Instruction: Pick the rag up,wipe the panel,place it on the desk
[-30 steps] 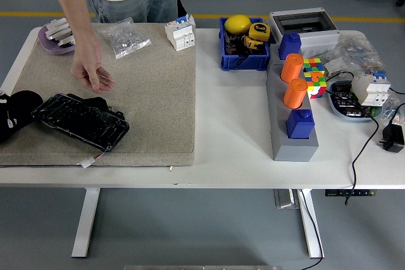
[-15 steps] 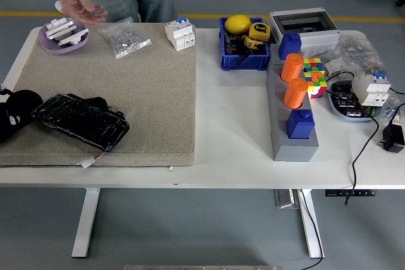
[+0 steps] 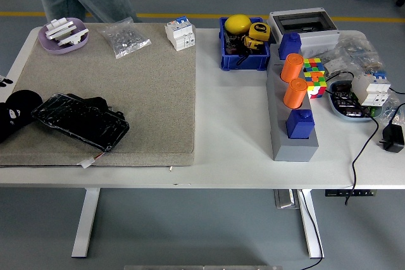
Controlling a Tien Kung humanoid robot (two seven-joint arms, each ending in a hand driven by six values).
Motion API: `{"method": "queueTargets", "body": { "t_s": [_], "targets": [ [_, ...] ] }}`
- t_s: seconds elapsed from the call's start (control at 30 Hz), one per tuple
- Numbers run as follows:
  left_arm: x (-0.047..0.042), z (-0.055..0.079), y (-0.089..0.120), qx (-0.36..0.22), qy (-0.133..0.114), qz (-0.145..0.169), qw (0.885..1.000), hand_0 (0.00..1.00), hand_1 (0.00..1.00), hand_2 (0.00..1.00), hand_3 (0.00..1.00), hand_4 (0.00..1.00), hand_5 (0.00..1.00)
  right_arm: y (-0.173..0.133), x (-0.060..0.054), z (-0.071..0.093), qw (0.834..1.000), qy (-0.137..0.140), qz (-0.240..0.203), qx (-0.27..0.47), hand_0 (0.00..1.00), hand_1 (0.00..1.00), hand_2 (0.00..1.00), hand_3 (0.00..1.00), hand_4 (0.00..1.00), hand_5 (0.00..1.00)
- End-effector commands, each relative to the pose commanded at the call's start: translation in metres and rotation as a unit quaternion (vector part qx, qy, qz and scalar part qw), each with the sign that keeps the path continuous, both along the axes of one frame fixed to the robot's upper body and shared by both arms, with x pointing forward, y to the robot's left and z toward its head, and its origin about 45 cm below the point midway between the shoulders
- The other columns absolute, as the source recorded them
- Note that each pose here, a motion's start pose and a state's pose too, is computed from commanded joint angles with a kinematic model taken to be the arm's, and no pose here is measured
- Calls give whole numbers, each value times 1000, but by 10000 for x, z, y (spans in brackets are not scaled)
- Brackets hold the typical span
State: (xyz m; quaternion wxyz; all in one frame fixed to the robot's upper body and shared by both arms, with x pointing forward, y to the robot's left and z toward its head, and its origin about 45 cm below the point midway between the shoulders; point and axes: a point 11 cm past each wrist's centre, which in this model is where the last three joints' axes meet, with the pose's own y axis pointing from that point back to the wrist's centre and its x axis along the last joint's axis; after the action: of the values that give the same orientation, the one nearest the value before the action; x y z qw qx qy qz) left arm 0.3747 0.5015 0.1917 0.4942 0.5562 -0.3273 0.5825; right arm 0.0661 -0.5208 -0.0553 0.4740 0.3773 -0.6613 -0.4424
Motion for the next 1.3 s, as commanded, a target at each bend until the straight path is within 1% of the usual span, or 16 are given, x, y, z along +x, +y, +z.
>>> {"method": "queueTargets", "body": {
  "t_s": [0.07, 0.17, 0.2, 0.23, 0.37, 0.5, 0.57, 0.6, 0.7, 0.73, 0.8, 0.83, 0.9, 1.0, 1.1, 1.3],
  "targets": [
    [-6, 38, -18, 2, -2, -5, 1000, 579, 786, 800, 804, 888, 183, -4, -1, 2, 1000, 0, 0, 0, 809, 677, 699, 650, 962, 775],
    [-42, 88, -19, -5, -6, -7, 1000, 579, 786, 800, 804, 888, 183, -10, -13, 3, 1000, 1, -1, -1, 809, 677, 699, 650, 962, 775],
    [-57, 114, -26, -11, -11, -7, 1000, 579, 787, 802, 805, 902, 195, -12, -21, 2, 1000, 2, -1, -1, 811, 677, 699, 648, 958, 773],
    [-83, 142, -42, -23, -18, -8, 1000, 579, 787, 802, 805, 902, 195, -14, -31, 2, 1000, 3, -1, -1, 811, 677, 699, 648, 958, 773],
    [-112, 283, -114, -73, -55, -9, 996, 579, 787, 802, 805, 902, 195, -13, -44, -2, 1000, 4, -2, -1, 811, 677, 699, 648, 958, 773],
    [-159, 406, -205, -140, -100, -8, 985, 583, 786, 801, 806, 905, 193, -3, -47, -8, 1000, 5, -1, -1, 811, 678, 699, 647, 957, 773],
    [-176, 453, -217, -186, -130, 0, 974, 583, 786, 801, 806, 905, 193, 7, -54, -16, 1000, 5, -1, 0, 811, 678, 699, 647, 957, 773],
    [-179, 478, -206, -197, -140, 4, 970, 588, 788, 801, 808, 913, 201, 12, -56, -19, 1000, 5, -1, 0, 810, 678, 699, 647, 954, 771],
    [-180, 534, -214, -262, -187, 21, 947, 588, 788, 801, 808, 913, 201, 38, -64, -36, 1000, 6, 0, 2, 810, 678, 699, 647, 954, 771],
    [-178, 555, -225, -286, -207, 27, 935, 588, 788, 801, 808, 913, 201, 54, -64, -44, 1000, 8, 2, 3, 810, 678, 699, 647, 954, 771],
    [-172, 579, -233, -316, -231, 36, 919, 591, 789, 798, 802, 920, 205, 71, -71, -54, 1000, 9, 4, 4, 811, 677, 699, 647, 953, 771],
    [-168, 585, -238, -326, -239, 39, 914, 591, 789, 798, 802, 920, 205, 78, -76, -59, 1000, 10, 5, 5, 811, 677, 699, 647, 953, 771],
    [-162, 585, -259, -338, -247, 42, 907, 591, 789, 798, 802, 920, 205, 80, -81, -61, 1000, 11, 5, 5, 811, 677, 699, 647, 953, 771],
    [-170, 587, -275, -347, -255, 45, 902, 594, 787, 797, 801, 928, 219, 72, -67, -54, 1000, 12, 8, 3, 811, 677, 698, 646, 952, 771],
    [-202, 624, -265, -351, -267, 46, 896, 594, 787, 797, 801, 928, 219, 68, -37, -44, 1000, 11, 12, 2, 811, 677, 698, 646, 952, 771],
    [-267, 616, -228, -348, -268, 50, 897, 600, 788, 797, 798, 928, 224, 56, 4, -25, 1000, 11, 23, 0, 811, 677, 698, 646, 952, 771]
  ]
}}
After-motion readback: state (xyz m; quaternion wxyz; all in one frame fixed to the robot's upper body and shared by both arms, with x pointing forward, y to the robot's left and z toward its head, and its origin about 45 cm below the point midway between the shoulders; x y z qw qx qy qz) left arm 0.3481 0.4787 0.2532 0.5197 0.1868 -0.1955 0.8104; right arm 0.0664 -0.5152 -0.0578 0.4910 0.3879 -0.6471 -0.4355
